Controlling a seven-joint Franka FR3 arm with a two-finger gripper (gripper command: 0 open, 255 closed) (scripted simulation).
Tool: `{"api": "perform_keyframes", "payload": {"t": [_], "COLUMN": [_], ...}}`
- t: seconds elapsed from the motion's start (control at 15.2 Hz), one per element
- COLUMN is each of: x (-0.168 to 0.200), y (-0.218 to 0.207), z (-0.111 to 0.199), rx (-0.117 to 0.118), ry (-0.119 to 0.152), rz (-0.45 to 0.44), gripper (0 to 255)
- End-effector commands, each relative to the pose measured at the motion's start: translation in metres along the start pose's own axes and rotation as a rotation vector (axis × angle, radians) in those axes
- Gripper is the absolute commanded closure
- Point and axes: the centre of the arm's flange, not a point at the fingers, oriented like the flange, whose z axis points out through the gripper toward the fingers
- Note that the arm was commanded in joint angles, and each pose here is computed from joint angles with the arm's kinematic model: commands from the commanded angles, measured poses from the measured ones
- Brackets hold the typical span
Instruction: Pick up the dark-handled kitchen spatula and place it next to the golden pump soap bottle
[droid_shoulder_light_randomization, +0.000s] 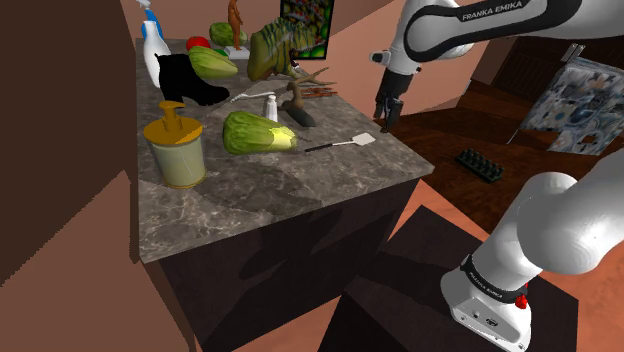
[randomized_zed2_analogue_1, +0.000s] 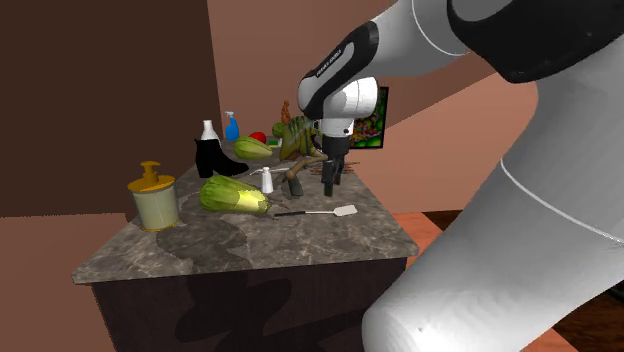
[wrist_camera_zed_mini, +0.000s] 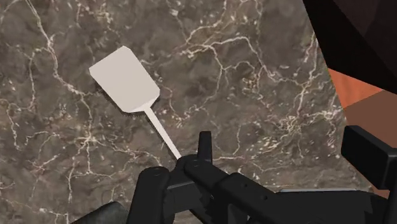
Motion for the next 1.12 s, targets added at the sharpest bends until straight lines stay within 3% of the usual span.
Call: {"api": "perform_keyframes", "payload": {"t": [0.0,0.66,1.06], "x": [0.01,0.077,0.078], "y": [0.023,0.105,0.104], "z": [0.015,0.091,0.123], "rx": [0.001,0.016,0.016], "ry": [0.004,0.028,0.028], "rz": [-0.08,-0.446,-0.446], "gripper": [0,0,0]}}
